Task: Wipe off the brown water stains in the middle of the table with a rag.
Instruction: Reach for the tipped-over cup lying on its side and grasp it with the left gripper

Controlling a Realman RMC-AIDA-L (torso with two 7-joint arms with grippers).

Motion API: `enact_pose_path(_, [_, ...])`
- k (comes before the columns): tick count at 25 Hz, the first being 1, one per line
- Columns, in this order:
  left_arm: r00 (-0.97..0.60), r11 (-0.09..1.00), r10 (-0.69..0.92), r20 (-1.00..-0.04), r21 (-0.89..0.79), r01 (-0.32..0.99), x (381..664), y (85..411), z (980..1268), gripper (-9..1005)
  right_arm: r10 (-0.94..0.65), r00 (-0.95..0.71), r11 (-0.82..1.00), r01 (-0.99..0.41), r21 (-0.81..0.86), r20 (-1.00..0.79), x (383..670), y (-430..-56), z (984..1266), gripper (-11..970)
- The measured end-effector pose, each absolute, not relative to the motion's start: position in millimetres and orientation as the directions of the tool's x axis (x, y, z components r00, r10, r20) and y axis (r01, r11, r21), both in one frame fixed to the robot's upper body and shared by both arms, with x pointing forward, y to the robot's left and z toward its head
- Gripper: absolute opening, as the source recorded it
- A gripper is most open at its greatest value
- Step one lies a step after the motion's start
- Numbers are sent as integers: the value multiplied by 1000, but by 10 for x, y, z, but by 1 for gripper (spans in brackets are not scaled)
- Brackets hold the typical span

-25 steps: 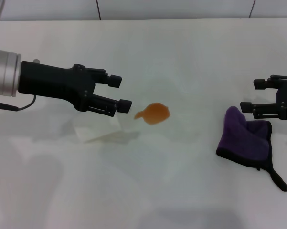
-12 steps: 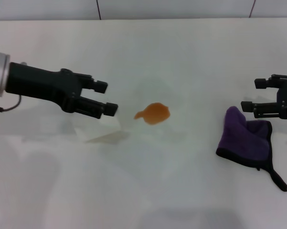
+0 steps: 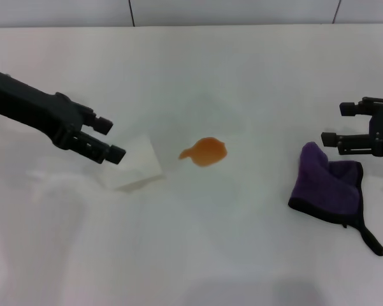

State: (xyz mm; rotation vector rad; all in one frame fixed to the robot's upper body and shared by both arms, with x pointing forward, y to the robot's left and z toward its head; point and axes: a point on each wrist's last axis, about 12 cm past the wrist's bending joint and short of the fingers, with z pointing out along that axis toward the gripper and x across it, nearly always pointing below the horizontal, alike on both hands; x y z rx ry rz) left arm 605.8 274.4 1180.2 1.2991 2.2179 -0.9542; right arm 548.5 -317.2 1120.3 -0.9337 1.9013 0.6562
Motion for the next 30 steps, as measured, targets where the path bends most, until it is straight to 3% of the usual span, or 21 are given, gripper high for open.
enact_pose_path(14, [-474, 378, 701, -534, -286, 881, 6196, 2717, 11856, 841, -325, -315, 589, -805, 70, -892, 5503, -3174, 11211, 825])
enact_pose_path(30, [-400, 309, 780, -481, -259, 915, 6271, 2425, 11758, 832, -314, -316, 600, -797, 70, -895, 5501, -3190, 11209, 826])
